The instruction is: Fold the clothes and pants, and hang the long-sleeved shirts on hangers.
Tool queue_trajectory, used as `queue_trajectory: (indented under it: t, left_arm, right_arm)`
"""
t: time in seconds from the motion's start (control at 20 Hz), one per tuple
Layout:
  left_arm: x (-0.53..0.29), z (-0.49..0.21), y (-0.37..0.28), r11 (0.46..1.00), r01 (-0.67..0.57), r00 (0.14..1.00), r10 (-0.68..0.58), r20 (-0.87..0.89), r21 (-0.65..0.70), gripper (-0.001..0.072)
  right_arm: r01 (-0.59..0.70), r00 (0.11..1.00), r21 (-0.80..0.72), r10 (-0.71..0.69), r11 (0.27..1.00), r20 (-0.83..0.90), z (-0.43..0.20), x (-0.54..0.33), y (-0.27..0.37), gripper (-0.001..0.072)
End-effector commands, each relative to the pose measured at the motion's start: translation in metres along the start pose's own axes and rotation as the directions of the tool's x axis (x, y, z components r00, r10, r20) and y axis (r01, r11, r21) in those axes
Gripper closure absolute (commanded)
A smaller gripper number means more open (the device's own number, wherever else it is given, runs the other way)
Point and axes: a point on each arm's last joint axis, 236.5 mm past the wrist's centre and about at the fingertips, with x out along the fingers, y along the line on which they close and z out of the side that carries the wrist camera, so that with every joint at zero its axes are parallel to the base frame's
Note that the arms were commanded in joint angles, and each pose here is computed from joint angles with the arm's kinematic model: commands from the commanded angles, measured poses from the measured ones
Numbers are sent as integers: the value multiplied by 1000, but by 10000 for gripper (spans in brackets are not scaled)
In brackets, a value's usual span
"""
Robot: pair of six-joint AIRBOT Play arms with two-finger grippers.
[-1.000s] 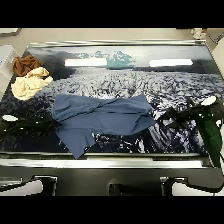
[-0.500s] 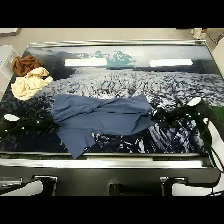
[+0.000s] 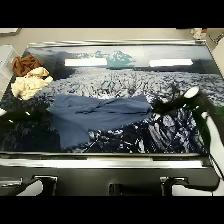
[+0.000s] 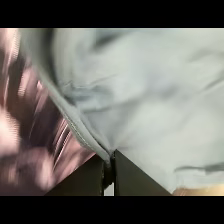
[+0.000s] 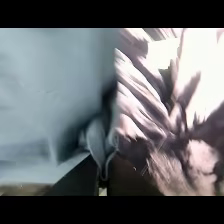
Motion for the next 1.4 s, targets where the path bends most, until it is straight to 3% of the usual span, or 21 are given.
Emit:
queue_trajectory:
  t: [0.0, 0.05, 0.15, 0.2, 0.3, 0.6, 0.75, 0.85, 0.9, 1.0, 1.1, 1.2, 1.35]
  left_arm:
    - [-134, 95, -104, 958, -23, 912, -97, 399, 285, 687]
    - [-203, 115, -153, 923, -65, 820, -167, 547, 380, 686]
    - [-340, 110, -242, 843, -178, 583, -326, 744, 508, 686]
    - [-394, 91, -275, 808, -227, 477, -394, 786, 543, 686]
    - [-461, 39, -318, 755, -290, 347, -490, 800, 589, 686]
    - [-542, -40, -350, 745, -302, 107, -594, 797, 595, 687]
    - [-552, -45, -355, 737, -314, 84, -606, 791, 598, 688]
    - [-532, -33, -350, 745, -288, 157, -583, 797, 602, 688]
    - [-508, -20, -340, 762, -254, 249, -544, 801, 596, 688]
    - [-423, 5, -307, 791, -160, 540, -431, 723, 591, 688]
    - [-317, 16, -255, 831, -37, 812, -299, 501, 556, 688]
    - [-218, 19, -204, 891, 71, 931, -220, 291, 448, 688]
    - [-80, 15, -136, 958, 114, 978, -155, 140, 262, 688]
  right_arm:
    - [149, 920, -241, -45, 959, 390, 69, -147, 55, 673]
    - [211, 827, -283, -17, 936, 562, 85, -216, 83, 672]
    - [328, 547, -313, 91, 891, 832, 76, -367, 142, 672]
    - [374, 407, -308, 144, 875, 902, 51, -430, 164, 672]
    - [418, 234, -299, 217, 858, 948, -10, -505, 187, 672]
    - [422, 3, -255, 280, 870, 960, -112, -584, 198, 672]
    - [412, -28, -224, 258, 883, 966, -122, -594, 192, 673]
    - [406, 10, -213, 229, 889, 973, -115, -585, 186, 673]
    - [406, 80, -208, 192, 890, 978, -105, -567, 178, 673]
    - [364, 369, -193, 48, 911, 928, -77, -492, 147, 672]
    - [340, 710, -184, -123, 922, 694, -59, -385, 105, 672]
    - [345, 882, -170, -256, 923, 396, -42, -287, 57, 673]
    - [336, 938, -125, -321, 933, 127, -10, -150, -8, 673]
